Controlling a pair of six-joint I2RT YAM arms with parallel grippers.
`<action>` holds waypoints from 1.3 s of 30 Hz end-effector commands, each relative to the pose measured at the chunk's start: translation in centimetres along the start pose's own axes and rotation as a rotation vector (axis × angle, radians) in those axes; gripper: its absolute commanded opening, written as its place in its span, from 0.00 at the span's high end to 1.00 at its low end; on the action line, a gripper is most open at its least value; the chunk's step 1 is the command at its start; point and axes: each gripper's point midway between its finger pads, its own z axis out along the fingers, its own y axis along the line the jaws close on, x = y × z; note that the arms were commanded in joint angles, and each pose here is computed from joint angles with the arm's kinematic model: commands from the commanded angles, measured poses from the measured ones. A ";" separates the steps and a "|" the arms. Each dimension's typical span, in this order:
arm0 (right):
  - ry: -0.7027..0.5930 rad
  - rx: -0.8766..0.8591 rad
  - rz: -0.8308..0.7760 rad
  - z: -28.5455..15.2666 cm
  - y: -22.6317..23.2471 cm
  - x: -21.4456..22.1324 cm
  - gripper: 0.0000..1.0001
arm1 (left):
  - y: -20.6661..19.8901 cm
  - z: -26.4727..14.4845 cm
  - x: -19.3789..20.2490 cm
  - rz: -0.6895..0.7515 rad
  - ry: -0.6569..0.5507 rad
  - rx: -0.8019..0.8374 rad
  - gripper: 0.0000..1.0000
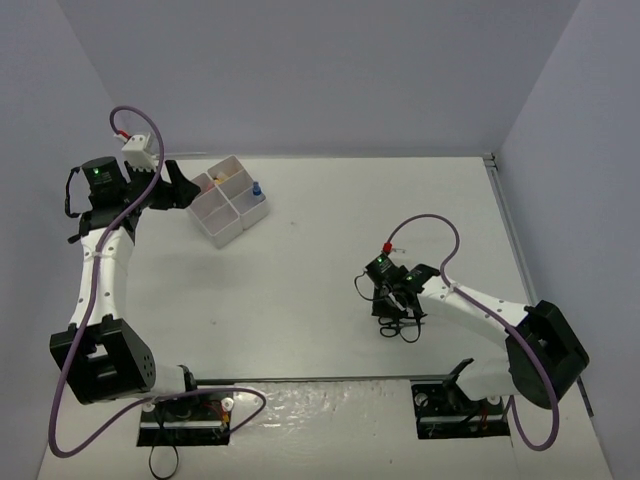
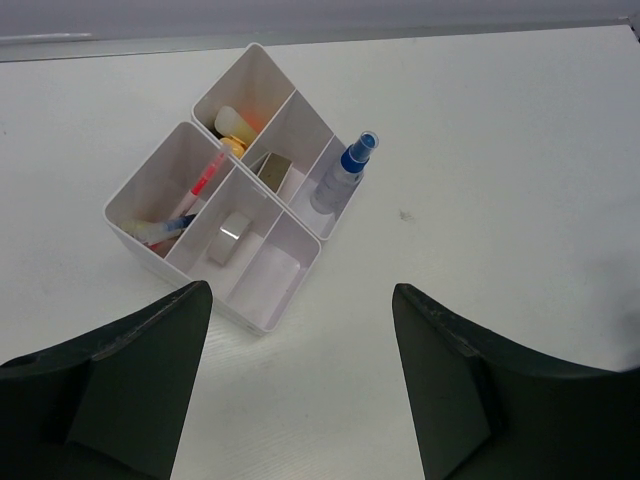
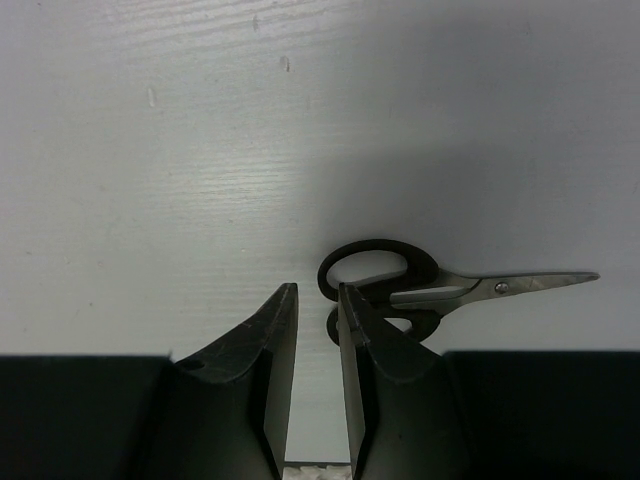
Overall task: Sort the stationery into containers
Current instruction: Move the scissors to the center of the board, then pick up the scissors from the center of the board.
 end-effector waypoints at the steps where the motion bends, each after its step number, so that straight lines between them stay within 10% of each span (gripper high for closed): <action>1: -0.051 0.031 0.006 1.0 -0.5 -0.6 0.81 | -1.6 -1.3 -3.4 0.078 -0.107 0.028 0.30; 27: 0.072 0.097 -0.054 5.0 -1.8 2.9 1.00 | -1.6 -1.2 -3.5 0.078 -0.104 0.032 0.30; 39: -0.144 -0.131 -0.073 0.2 4.6 -4.5 1.00 | -2.0 -1.3 -3.7 0.069 -0.102 0.047 0.30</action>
